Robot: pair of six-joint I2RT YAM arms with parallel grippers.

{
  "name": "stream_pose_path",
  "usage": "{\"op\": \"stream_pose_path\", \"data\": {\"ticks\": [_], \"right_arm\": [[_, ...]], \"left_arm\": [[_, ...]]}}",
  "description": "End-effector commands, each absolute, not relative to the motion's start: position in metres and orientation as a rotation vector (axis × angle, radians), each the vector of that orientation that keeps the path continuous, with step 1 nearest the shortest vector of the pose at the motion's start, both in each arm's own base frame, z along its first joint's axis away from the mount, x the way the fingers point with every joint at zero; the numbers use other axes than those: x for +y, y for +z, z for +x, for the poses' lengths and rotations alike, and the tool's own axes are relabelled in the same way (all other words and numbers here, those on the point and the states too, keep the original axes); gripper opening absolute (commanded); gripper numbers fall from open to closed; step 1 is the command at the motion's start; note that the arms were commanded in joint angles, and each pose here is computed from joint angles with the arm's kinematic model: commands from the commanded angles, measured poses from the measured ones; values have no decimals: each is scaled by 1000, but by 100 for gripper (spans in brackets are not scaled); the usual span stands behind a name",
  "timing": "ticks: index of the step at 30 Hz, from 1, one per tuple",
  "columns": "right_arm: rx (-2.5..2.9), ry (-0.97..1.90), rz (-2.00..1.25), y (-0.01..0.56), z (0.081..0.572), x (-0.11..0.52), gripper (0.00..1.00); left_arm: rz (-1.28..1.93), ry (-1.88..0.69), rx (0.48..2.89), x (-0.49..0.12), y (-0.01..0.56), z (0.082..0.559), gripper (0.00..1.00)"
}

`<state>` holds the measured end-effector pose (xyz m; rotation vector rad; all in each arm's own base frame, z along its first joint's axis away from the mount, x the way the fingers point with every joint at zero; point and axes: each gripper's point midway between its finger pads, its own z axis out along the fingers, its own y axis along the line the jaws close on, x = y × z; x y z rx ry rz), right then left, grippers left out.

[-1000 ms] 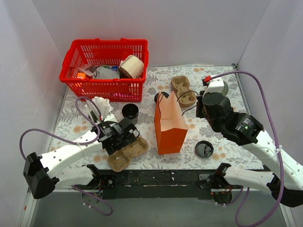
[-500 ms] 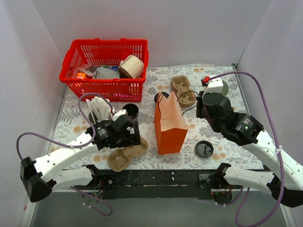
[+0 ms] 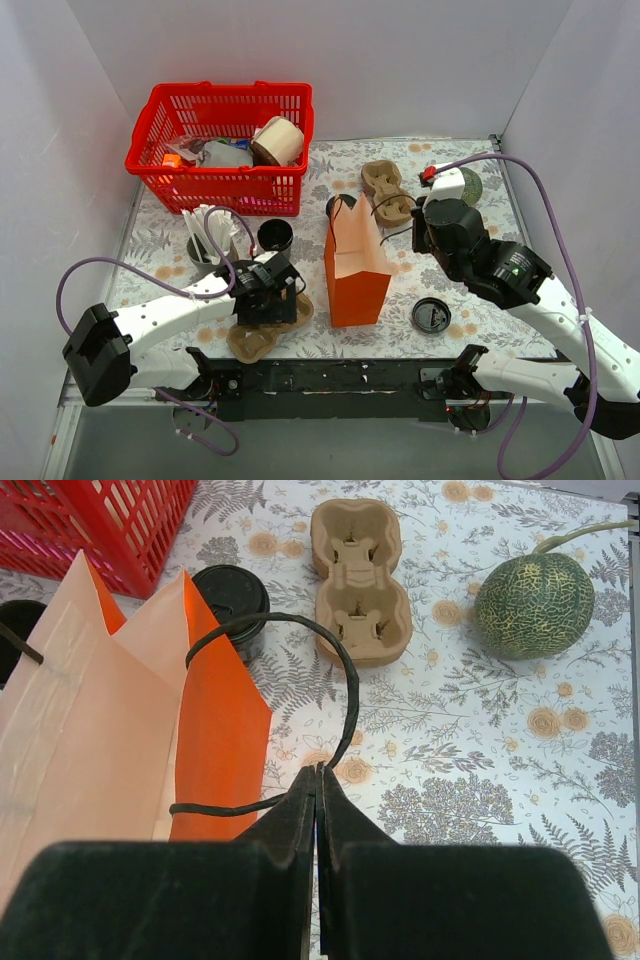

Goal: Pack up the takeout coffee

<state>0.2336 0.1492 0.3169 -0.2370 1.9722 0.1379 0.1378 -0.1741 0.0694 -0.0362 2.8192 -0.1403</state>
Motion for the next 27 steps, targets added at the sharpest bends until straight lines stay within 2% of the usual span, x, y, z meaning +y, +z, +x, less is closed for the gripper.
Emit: {"op": "stream_pose_path", "data": {"ticks": [1,10,24,27], "right_arm": [[1945,157,-236,321,235,150,1],[1948,190,-241,313,232,153,1],[1954,202,-266,308,229,155,1],[1961,204,-275,305,228,156,1]], "left_arm": [[-78,-146,2820,-175,65,137,79],[-255,-33,2834,-162,51,133,67],[-409,25,2781,-156,41,140,63],[-439,6,2771,-159,42,142,59]]}}
